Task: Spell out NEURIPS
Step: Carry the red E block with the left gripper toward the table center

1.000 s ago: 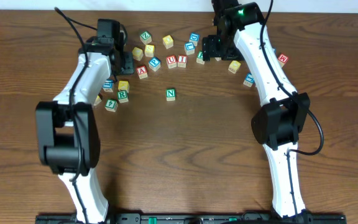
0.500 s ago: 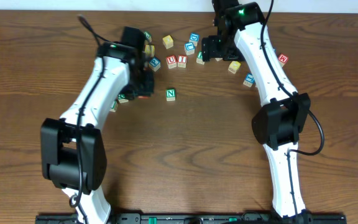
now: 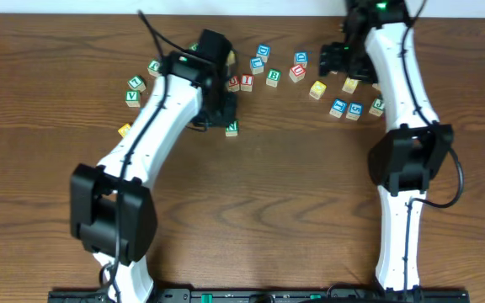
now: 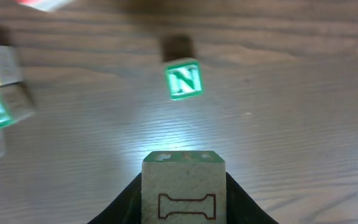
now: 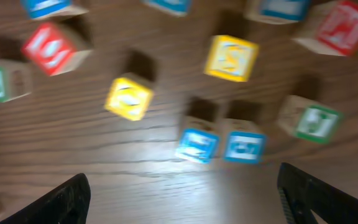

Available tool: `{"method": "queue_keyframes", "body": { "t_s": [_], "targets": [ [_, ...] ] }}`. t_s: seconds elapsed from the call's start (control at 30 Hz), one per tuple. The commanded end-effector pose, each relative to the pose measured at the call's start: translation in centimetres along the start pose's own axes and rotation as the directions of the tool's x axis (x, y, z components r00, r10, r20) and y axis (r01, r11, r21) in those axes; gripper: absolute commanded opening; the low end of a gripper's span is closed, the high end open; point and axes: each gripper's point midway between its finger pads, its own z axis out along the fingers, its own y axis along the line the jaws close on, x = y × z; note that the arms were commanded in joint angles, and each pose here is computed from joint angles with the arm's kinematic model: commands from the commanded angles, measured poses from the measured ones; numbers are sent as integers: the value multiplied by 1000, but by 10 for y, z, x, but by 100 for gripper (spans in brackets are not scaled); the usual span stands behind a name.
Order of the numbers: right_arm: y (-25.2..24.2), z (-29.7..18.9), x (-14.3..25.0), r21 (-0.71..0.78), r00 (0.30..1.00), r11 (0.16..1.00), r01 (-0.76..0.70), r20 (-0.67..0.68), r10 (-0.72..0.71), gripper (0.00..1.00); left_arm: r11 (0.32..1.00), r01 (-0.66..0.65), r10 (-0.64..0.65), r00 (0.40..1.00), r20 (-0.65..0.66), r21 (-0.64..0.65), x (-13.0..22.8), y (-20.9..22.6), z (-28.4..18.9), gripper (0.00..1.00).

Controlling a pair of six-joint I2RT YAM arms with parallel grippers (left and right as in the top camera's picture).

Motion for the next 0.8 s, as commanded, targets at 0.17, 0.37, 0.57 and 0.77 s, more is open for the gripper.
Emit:
{"method": "queue_keyframes", "body": {
  "t_s": [0.17, 0.37, 0.57, 0.77],
  "targets": [
    [-31, -21, -2, -1, 999, 999, -44, 10, 44, 89, 995, -99, 95, 984, -150, -22, 15, -52, 60, 31],
    [-28, -21, 0, -1, 999, 999, -38, 5, 38, 90, 991, -116, 93, 954, -284, -67, 37, -52, 102, 31],
    [-25, -21, 1, -2, 1000, 1000, -31, 4, 31, 91, 992, -110, 81, 939, -335, -67, 47, -49, 118, 31],
    [-24, -21, 1, -1, 1000, 1000, -28, 3, 28, 91, 991, -108, 68, 916, -395, -82, 61, -44, 111, 31]
  ]
}}
